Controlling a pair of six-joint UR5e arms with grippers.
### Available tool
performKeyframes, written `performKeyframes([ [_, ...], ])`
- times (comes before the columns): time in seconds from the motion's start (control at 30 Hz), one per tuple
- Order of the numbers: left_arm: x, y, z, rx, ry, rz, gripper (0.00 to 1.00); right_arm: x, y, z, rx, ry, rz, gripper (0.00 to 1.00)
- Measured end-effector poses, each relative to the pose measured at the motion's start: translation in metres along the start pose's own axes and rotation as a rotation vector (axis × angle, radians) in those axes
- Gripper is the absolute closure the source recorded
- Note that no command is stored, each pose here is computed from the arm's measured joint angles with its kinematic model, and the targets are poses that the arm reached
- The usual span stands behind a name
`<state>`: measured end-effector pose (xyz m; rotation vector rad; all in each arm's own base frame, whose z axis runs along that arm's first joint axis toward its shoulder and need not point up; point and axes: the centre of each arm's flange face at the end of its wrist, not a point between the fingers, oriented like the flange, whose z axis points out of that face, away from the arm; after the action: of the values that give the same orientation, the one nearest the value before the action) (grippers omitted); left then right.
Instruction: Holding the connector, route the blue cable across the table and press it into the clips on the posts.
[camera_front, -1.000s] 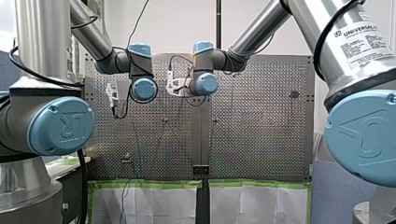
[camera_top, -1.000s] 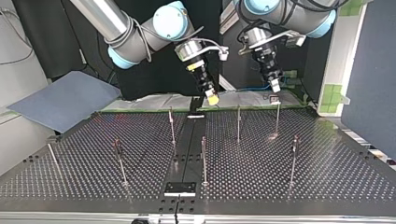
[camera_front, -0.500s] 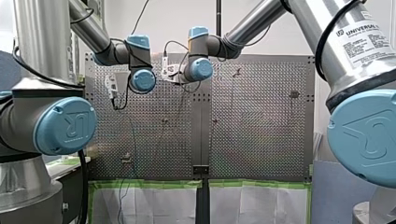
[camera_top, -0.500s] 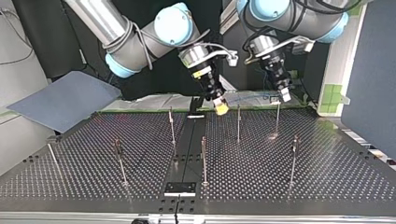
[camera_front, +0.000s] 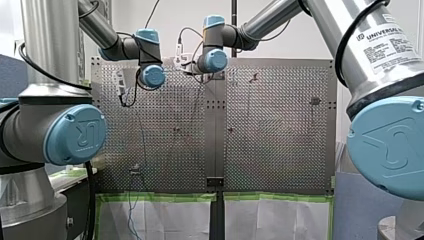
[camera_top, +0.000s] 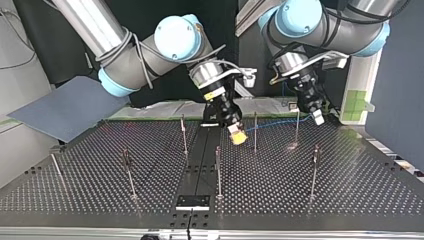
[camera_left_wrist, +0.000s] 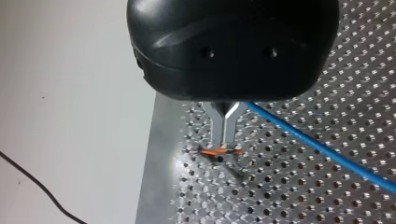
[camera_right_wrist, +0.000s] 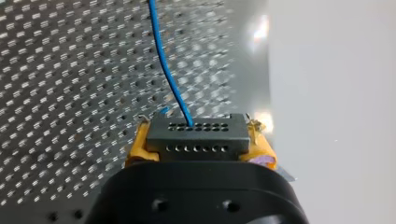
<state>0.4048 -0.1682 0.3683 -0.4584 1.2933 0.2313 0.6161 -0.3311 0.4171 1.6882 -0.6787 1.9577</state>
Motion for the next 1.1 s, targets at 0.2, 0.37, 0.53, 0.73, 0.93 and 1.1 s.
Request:
performKeyframes([
  [0.2,-0.007,0.002,0.014,-0.006,-0.015,-0.002,1.0,-0.004,-0.001,0.009,0.021,-0.006,0.016,1.0],
  [0.37,-0.012,0.004,0.027,-0.009,-0.028,-0.004,1.0,-0.025,-0.001,0.019,0.034,-0.039,0.023,1.0],
  [0.53,-0.006,0.003,0.041,-0.002,-0.02,0.009,1.0,-0.039,0.001,0.027,0.032,-0.056,0.036,1.0],
  [0.73,0.005,0.006,0.056,0.003,-0.012,0.005,1.0,-0.04,0.004,0.032,0.034,-0.056,0.044,1.0],
  [0.93,0.006,0.021,0.076,-0.003,-0.019,0.005,1.0,-0.038,0.002,0.036,0.051,-0.051,0.048,1.0],
  [1.1,0.005,0.025,0.085,0.012,-0.032,-0.007,1.0,-0.035,0.001,0.041,0.055,-0.043,0.048,1.0],
])
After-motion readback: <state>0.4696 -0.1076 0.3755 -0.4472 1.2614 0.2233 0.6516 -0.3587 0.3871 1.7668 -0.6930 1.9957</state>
